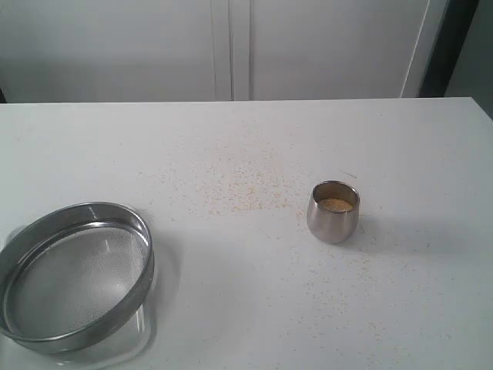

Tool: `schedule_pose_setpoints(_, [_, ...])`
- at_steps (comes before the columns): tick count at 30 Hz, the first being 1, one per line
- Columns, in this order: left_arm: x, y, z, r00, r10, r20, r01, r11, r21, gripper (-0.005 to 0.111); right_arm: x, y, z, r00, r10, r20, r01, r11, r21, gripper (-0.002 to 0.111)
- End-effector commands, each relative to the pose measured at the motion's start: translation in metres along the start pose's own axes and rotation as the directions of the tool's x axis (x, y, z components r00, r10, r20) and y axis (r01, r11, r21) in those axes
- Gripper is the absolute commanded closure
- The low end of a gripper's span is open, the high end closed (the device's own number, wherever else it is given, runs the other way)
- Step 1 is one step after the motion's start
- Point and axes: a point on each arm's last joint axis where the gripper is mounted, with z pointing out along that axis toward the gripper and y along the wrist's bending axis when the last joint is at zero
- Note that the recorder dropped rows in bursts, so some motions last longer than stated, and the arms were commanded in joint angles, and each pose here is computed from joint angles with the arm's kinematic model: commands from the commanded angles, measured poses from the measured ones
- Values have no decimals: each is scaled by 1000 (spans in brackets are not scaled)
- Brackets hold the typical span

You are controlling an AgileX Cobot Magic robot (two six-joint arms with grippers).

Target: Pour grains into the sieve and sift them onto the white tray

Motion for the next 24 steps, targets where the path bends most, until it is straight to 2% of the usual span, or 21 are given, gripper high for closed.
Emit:
schedule_pose_setpoints(1, [1,0,0,1000,-11,6,11,1000,2,107,-2,0,0,999,-8,32,8,1000,-1,108])
schedule_pose_setpoints(4, [1,0,0,1000,-11,6,11,1000,2,107,-5,0,0,998,-8,59,8,1000,-4,108])
schedule_pose_setpoints(12, [0,0,0,1000,-11,19,11,1000,1,107,-22,2,-3,969,29,245,-23,999,-29,108])
schedule_pose_setpoints(21, [-1,0,0,999,-42,21,42,999,3,107,-39,3,-9,863,310,398,-265,950,-167,108])
schedule_pose_setpoints(24, [-1,0,0,998,-56,21,56,998,3,107,-42,4,-11,835,345,428,-287,937,-197,108])
